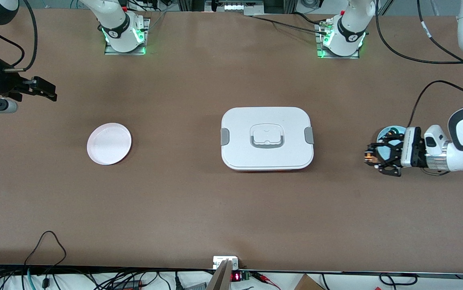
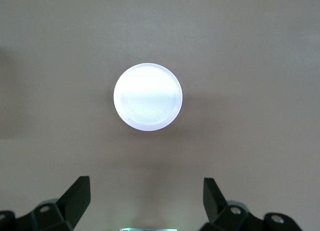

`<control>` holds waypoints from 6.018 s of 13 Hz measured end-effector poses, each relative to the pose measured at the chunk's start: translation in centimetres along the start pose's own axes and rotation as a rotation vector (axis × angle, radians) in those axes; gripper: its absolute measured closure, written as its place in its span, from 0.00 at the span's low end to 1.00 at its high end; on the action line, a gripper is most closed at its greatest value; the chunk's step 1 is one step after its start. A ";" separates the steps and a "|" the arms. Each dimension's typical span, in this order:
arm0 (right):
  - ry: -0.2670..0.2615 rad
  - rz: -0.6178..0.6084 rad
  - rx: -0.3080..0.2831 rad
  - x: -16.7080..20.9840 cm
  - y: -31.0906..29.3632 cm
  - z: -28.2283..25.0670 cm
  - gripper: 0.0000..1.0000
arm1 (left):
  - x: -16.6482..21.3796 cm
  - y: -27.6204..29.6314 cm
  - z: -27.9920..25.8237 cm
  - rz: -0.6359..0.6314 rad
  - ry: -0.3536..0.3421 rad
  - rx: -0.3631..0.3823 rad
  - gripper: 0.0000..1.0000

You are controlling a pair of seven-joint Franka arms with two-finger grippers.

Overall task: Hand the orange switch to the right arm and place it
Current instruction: 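Lift the switch with the left gripper and carry it toward the box, then hold the switch above the box while the right gripper reaches toward it, then close the right gripper on the switch held by the left gripper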

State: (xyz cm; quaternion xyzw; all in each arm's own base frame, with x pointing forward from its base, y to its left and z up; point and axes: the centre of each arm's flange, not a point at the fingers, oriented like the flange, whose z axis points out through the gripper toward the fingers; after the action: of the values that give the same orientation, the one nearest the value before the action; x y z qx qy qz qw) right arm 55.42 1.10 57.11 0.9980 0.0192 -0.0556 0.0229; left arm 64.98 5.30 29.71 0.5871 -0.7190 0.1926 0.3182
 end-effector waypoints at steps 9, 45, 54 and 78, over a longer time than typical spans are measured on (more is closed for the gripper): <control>-0.037 -0.002 0.087 1.1 -1.2 1.9 0.00 | 16.1 -3.6 8.1 -0.153 0.596 -0.109 0.27; -0.473 0.375 1.602 7.1 -17.1 20.2 0.00 | 45.9 -3.3 31.1 -0.469 0.820 0.252 0.27; -0.433 0.315 1.623 7.4 -18.9 20.7 0.00 | 47.3 -2.9 30.1 -0.451 0.826 0.265 0.27; -0.405 0.221 1.627 7.0 -21.7 19.5 0.22 | 47.2 -2.9 30.0 -0.453 0.824 0.271 0.27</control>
State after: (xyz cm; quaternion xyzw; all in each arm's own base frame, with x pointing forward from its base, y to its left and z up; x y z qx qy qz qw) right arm 59.33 22.10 35.99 0.6706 -0.1288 -0.2272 -0.6943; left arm 55.78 -48.99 40.00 0.6398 -0.3561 0.4266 0.5309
